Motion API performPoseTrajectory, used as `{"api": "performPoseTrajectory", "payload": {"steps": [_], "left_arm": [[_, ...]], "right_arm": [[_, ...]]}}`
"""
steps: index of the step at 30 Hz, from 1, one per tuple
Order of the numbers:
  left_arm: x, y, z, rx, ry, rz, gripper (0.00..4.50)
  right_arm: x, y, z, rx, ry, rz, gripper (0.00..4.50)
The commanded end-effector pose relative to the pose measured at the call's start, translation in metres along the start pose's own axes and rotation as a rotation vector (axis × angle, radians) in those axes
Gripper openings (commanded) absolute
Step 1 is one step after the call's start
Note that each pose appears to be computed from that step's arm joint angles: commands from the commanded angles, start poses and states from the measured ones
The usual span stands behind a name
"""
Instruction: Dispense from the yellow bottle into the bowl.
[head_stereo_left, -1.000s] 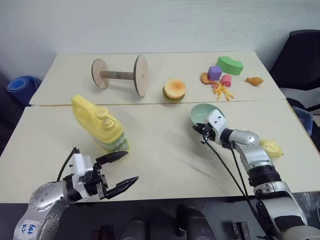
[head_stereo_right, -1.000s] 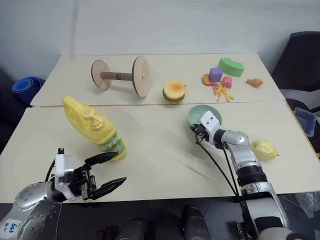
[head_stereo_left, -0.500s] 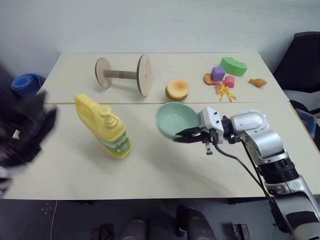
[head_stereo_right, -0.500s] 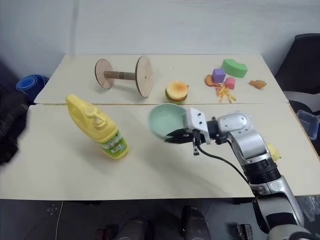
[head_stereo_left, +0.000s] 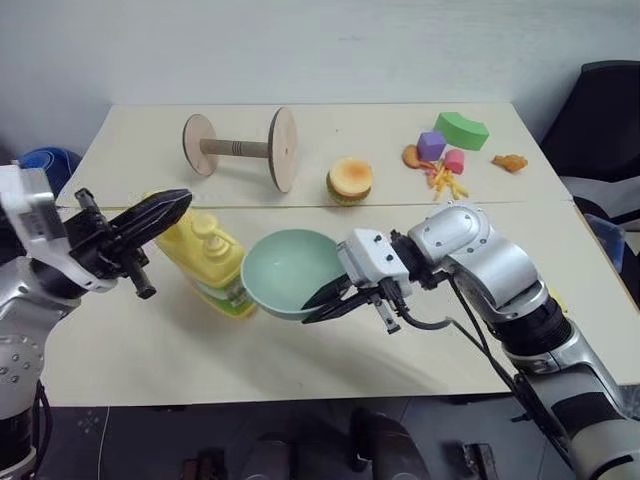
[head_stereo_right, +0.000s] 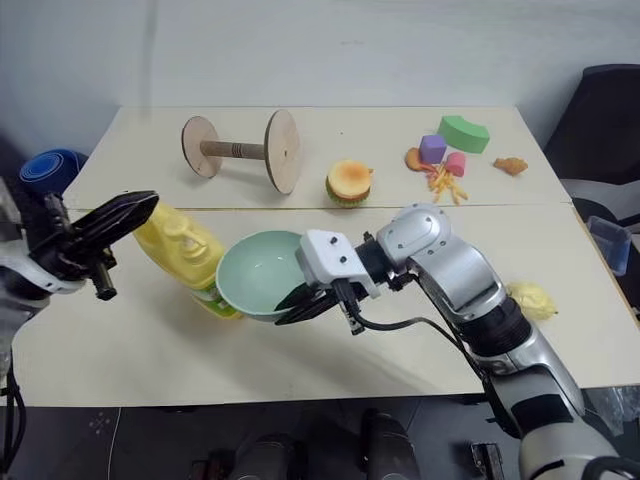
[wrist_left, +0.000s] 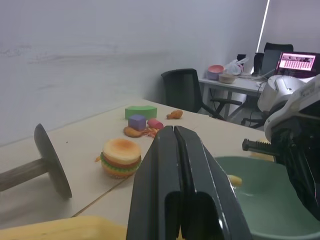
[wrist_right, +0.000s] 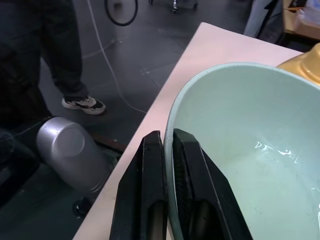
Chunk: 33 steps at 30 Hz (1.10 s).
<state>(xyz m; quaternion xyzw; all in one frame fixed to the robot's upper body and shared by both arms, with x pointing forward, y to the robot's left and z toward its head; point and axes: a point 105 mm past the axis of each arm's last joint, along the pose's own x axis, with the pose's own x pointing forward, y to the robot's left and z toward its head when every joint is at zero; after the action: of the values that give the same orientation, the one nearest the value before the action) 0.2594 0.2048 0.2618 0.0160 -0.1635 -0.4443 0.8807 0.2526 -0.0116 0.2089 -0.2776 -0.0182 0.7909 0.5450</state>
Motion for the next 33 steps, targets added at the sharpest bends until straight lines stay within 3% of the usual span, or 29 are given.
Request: {"api": "performPoseTrajectory", "payload": {"steps": [1, 11, 25, 33], "left_arm": [[0.006, 0.000, -0.004, 0.029, 0.032, -0.012, 0.02], [0.013, 0.004, -0.029, 0.039, 0.130, 0.007, 0.02], [-0.001, 0.003, -0.087, -0.094, 0.413, 0.112, 0.02], [0.002, -0.002, -0.097, -0.112, 0.409, 0.139, 0.02]], "right_arm": [[0.005, -0.011, 0.020, -0.066, 0.002, -0.057, 0.00], [0.019, -0.027, 0.031, -0.047, 0.036, -0.121, 0.00], [0.025, -0.029, 0.032, -0.045, 0.039, -0.121, 0.00], [0.025, -0.035, 0.032, -0.032, 0.030, -0.128, 0.00]]}}
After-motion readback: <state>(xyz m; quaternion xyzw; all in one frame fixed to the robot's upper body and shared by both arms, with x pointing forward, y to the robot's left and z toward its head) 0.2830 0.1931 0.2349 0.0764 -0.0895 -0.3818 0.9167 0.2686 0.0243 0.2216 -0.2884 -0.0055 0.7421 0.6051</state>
